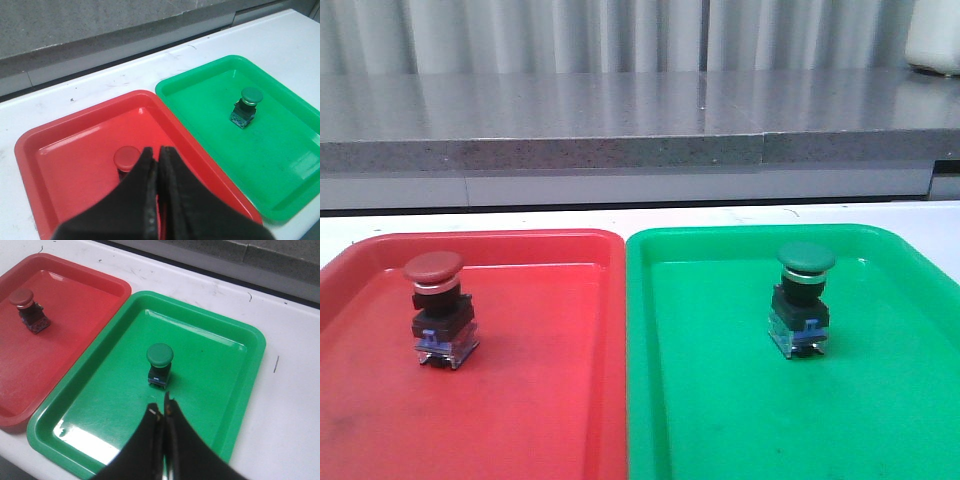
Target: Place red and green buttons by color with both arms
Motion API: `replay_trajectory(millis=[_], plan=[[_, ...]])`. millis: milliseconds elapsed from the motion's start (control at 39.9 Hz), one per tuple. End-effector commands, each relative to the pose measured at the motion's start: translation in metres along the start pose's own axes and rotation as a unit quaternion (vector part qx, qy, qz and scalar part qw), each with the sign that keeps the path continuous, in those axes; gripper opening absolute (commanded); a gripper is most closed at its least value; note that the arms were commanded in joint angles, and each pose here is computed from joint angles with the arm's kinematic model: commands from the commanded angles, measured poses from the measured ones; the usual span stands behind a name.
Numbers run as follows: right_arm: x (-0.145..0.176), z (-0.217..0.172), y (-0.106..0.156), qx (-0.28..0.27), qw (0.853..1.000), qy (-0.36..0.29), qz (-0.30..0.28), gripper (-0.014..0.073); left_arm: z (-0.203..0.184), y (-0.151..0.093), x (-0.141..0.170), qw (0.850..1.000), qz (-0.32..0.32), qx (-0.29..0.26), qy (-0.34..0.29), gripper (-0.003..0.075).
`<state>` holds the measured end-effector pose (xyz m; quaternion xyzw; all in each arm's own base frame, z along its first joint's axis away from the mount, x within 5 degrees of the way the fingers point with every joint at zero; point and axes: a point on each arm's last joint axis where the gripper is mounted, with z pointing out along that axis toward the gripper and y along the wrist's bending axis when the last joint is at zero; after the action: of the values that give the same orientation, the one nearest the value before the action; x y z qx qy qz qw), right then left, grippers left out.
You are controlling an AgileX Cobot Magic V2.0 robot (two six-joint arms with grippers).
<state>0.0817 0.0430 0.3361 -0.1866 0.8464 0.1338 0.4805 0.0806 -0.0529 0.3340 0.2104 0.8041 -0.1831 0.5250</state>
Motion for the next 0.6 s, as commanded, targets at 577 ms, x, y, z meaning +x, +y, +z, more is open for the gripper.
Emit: replay_trajectory(millis=[577], plan=[[-0.012, -0.005, 0.0, 0.003, 0.999, -0.044, -0.001, -0.007, -0.001, 0.038, 0.127, 0.936, -0.077, -0.253, -0.234, -0.002]])
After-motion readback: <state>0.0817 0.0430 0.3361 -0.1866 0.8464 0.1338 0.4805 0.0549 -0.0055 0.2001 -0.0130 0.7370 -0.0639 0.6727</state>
